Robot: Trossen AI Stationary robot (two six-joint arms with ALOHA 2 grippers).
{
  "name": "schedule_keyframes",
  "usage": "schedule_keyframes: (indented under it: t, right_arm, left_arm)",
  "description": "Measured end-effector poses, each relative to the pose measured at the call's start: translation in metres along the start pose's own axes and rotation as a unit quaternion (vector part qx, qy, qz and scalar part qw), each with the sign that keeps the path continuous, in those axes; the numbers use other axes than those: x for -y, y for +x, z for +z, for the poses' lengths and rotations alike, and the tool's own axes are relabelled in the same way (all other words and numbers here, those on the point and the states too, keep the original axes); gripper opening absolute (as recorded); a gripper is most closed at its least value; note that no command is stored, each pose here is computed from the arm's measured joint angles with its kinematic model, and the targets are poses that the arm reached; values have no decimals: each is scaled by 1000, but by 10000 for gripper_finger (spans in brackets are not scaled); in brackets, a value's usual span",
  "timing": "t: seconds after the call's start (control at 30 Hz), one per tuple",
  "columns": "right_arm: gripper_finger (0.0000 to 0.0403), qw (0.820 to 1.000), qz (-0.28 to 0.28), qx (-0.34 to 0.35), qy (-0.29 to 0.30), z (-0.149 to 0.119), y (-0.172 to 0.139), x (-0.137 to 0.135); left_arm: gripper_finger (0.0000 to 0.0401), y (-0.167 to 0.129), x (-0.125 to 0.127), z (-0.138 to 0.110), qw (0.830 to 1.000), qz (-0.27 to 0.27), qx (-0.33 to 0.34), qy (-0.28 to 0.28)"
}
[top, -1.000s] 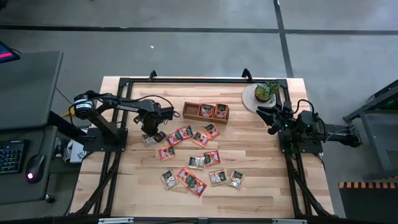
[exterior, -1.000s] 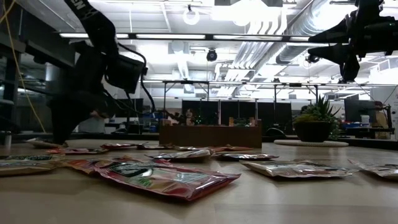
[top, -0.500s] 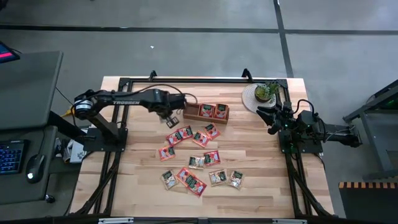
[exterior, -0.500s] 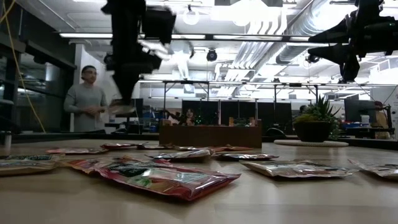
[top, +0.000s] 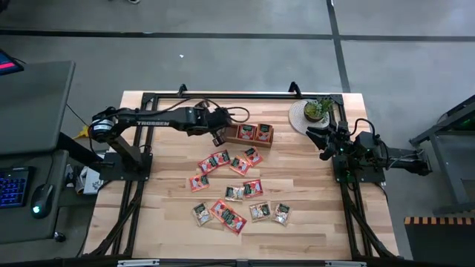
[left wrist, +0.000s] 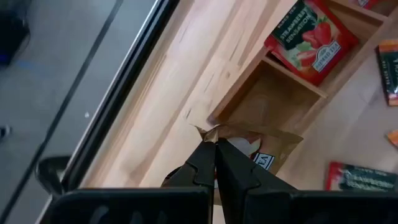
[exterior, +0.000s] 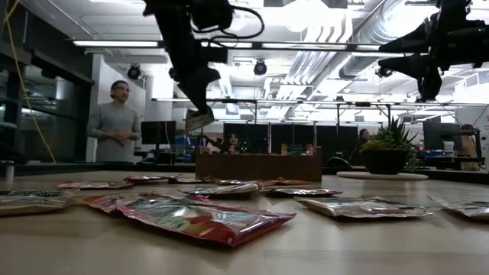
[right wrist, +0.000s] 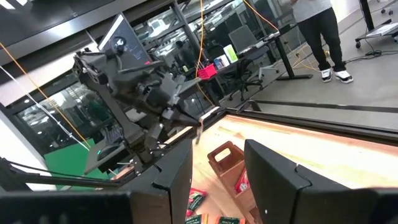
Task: Pick & Place Tea
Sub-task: Put the brown tea bag into the left section of the wooden organizer
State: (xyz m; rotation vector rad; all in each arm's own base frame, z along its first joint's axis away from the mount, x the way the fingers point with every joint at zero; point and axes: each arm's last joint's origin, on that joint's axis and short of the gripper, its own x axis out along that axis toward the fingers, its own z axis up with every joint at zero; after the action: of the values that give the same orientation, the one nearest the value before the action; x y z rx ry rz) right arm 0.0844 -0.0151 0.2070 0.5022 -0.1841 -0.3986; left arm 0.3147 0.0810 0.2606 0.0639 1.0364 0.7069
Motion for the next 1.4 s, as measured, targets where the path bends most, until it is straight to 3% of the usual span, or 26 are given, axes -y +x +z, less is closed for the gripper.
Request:
schedule_keyframes:
  t: [0.4, 0.67, 1.1, 1.4]
  right_arm:
    - [142, 1000, 0, 0, 0, 0, 0, 0]
    - [142, 1000, 0, 0, 3, 0, 0, 0]
    - [142, 1000, 0, 0, 18, 0, 0, 0]
    - [142, 1000, -1, 0, 26, 0, 0, 0]
  left_arm:
    - [0, 40, 22, 7, 994, 31, 9, 103]
    - [0, 40, 22, 19, 990, 41, 59, 118]
    - [0, 66, 37, 11, 985, 26, 23, 171]
    - [4, 69, 37, 13, 985, 45, 29, 166]
